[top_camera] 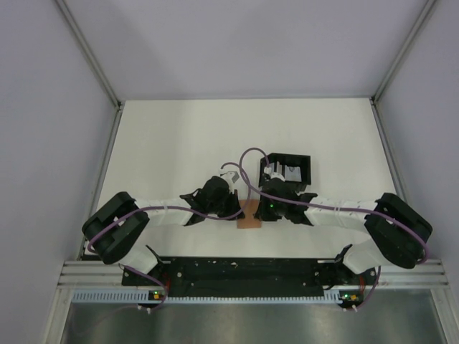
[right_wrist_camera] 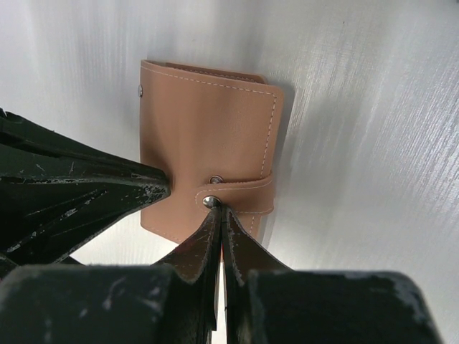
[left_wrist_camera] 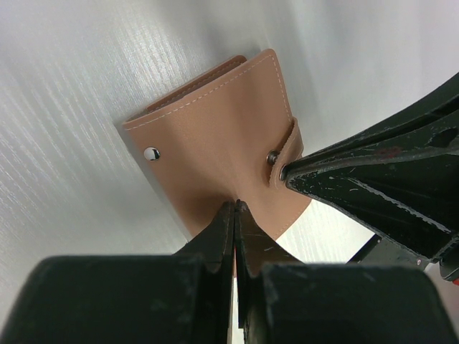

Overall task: Put the credit cards into the card holder
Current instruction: Close the card holder at the center of the board.

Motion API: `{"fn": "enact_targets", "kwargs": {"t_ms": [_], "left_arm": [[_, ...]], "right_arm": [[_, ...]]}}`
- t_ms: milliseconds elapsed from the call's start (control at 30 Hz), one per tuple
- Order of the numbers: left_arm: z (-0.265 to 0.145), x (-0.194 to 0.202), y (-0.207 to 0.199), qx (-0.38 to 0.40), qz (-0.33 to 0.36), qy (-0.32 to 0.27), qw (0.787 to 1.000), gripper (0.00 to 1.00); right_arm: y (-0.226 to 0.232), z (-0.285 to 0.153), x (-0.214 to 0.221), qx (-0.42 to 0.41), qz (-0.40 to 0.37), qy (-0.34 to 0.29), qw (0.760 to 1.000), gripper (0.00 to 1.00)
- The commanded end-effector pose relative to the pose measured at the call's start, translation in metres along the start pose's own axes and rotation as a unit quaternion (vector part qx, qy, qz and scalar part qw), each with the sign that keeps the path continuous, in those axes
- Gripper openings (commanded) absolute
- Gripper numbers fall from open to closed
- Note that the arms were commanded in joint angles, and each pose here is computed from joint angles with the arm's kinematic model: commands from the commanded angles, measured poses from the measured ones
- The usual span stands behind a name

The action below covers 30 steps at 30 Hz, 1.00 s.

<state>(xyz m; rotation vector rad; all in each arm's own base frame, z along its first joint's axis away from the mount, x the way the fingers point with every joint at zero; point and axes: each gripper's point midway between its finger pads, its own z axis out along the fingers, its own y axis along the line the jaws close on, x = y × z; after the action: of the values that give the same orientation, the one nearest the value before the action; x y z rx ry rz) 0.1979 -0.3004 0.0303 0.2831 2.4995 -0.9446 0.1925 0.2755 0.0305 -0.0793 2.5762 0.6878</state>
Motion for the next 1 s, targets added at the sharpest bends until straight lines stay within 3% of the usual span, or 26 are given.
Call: {"fn": "enact_targets", "kwargs": {"t_ms": [0, 800, 967], "left_arm": [[0.005, 0.017, 0.018, -0.032, 0.001, 0.027, 0.999, 0.0], [0.006, 0.019, 0.019, -0.03, 0.004, 0.032, 0.999, 0.0], [0.006, 0.019, 0.018, -0.029, 0.005, 0.032, 0.999, 0.0]], "right_arm": [[0.013, 0.004, -0.016, -0.002, -0.012, -0.028, 1.0, 0.0], [0.018, 0.002, -0.035, -0.026, -0.007, -0.034, 0.999, 0.0], [0.024, 0.001, -0.036, -0.059, -0.005, -0.01, 0.998, 0.0]]}}
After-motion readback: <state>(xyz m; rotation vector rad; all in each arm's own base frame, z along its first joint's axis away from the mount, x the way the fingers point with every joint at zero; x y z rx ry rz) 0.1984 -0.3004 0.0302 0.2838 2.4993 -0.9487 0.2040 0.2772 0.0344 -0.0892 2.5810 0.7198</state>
